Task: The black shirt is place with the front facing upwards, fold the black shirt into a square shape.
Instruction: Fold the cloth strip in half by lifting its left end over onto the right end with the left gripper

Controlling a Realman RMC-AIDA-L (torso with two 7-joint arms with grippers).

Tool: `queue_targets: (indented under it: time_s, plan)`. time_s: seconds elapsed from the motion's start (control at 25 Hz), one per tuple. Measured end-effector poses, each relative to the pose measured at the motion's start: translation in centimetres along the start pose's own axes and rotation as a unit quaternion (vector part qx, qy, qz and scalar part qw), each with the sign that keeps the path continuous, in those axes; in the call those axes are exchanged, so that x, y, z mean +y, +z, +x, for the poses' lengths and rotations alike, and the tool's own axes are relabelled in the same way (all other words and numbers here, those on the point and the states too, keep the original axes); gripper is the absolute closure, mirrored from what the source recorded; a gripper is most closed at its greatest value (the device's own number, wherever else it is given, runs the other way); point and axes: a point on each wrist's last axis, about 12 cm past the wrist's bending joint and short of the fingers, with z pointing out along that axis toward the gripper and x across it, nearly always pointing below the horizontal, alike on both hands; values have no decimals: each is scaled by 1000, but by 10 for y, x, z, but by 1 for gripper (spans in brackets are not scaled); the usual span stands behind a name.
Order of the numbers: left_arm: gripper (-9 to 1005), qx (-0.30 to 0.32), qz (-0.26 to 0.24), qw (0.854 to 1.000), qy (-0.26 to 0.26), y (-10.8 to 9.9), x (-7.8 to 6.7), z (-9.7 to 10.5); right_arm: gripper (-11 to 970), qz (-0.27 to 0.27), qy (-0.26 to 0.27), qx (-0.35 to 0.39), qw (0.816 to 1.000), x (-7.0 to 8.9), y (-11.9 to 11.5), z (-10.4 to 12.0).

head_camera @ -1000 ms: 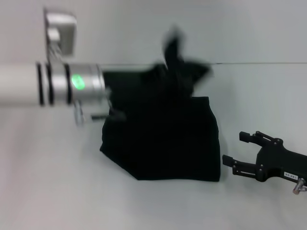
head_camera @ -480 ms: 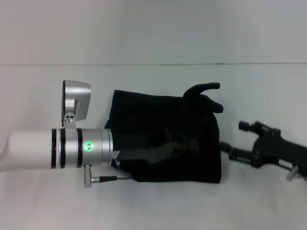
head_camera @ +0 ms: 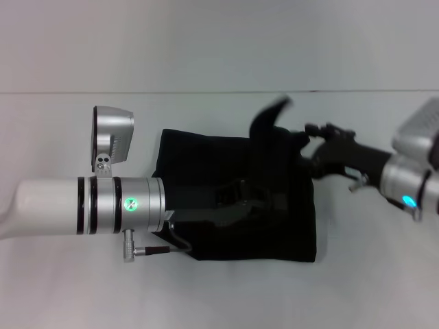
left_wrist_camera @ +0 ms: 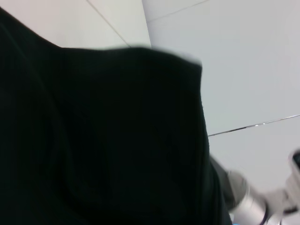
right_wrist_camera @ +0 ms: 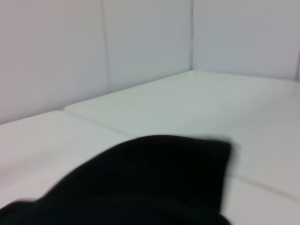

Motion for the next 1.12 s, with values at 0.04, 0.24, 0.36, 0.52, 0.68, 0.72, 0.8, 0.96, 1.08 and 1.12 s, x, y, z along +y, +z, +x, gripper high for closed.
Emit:
queue_targets:
  time_s: [0.04, 0.24, 0.36, 0.52, 0.68, 0.72, 0.8, 0.96, 1.08, 1.12]
  plan:
    - [942, 0, 0, 1000, 4, 1, 0, 0, 28, 6, -3, -1, 1000, -2, 5, -6]
    - [942, 5, 4, 1000, 30, 7, -3, 0, 28, 28, -12, -18, 999, -10, 19, -30]
    - [941, 5, -6, 999, 47, 17, -2, 0, 28, 34, -16, -24, 999, -14, 19, -34]
    - [938, -4, -37, 997, 61, 30, 4, 0, 28, 46, -8, -20, 999, -17, 12, -26]
    - [934, -8, -58, 996, 67, 40, 8, 2, 27, 68, 17, -27, 997, -22, -5, -10]
    - [933, -7, -59, 996, 68, 42, 8, 3, 27, 75, 25, -33, 996, -24, -11, -6]
    - [931, -1, -57, 996, 72, 44, 7, 3, 27, 92, 48, -58, 993, -27, -25, 0]
    - [928, 23, -50, 994, 90, 49, 2, 6, 27, 136, 92, -124, 979, -32, -57, 14]
    - [925, 40, -40, 991, 118, 53, -4, 6, 27, 169, 114, -159, 966, -35, -78, 25]
    - [889, 48, -38, 990, 128, 55, -5, 6, 27, 175, 119, -165, 963, -35, -82, 27]
